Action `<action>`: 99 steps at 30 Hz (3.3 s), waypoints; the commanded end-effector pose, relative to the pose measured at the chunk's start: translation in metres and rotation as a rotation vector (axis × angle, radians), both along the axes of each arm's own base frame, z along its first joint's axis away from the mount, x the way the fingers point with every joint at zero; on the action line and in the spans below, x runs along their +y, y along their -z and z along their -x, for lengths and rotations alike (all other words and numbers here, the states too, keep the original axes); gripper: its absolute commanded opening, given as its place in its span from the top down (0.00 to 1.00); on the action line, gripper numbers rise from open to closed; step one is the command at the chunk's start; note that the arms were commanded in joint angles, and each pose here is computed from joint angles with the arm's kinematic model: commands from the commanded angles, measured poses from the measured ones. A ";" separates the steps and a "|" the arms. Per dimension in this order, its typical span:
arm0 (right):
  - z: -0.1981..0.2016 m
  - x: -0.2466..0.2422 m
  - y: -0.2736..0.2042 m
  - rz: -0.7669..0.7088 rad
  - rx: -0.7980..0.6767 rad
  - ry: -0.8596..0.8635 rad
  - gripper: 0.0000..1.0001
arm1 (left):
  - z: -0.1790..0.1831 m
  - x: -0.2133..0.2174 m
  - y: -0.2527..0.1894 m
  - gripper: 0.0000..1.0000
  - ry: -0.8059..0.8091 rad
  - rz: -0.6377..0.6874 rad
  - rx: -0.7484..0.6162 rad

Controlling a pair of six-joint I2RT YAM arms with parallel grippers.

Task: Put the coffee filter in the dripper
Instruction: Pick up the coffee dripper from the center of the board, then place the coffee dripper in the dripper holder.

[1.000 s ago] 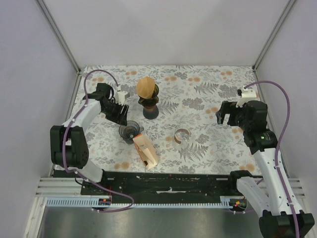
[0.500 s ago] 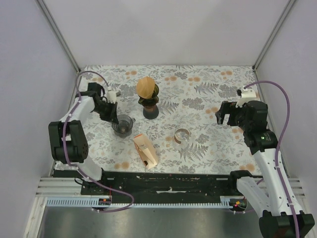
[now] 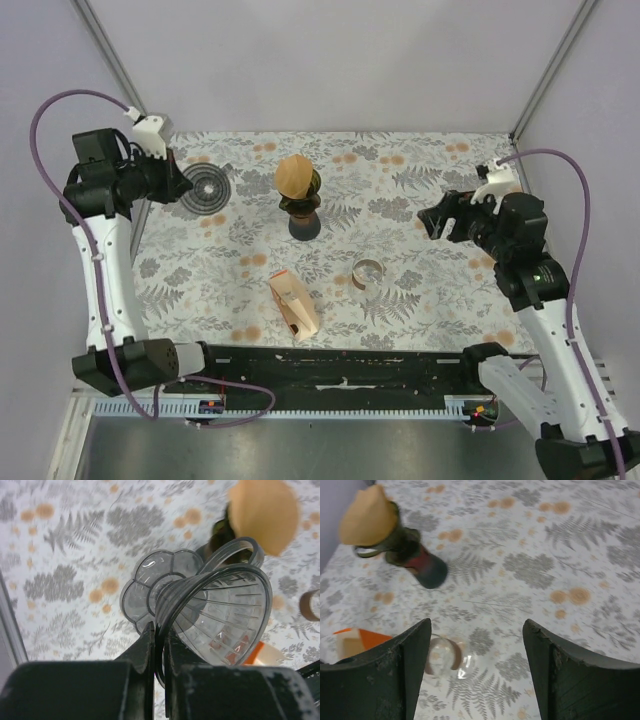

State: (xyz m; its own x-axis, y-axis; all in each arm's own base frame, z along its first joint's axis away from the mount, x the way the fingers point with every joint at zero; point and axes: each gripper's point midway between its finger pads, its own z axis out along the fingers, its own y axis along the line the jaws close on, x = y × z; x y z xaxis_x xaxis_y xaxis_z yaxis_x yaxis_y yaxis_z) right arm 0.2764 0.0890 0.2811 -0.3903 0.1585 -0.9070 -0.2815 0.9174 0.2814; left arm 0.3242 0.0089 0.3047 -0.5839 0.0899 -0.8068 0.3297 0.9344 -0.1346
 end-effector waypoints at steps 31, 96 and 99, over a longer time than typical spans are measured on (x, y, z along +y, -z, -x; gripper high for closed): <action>0.020 0.312 -0.064 0.371 -0.193 -0.786 0.42 | 0.082 -0.182 -0.029 0.98 0.580 0.018 0.036; 0.000 0.127 0.048 0.132 0.355 -0.635 0.35 | 0.064 -0.166 -0.035 0.07 0.482 -0.066 -0.091; -0.010 0.121 0.020 0.163 0.276 -0.585 0.33 | 0.065 -0.164 -0.032 0.07 0.481 -0.078 -0.086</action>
State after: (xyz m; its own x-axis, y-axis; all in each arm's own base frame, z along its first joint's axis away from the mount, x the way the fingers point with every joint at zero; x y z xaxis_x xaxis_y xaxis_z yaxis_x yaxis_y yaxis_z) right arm 0.2679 0.2146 0.1997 -0.7269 -0.3108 -0.6124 -0.6278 0.6623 0.4090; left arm 0.2571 -0.1598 0.3351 -0.4243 0.3784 -0.8227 0.7338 0.6760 -0.0675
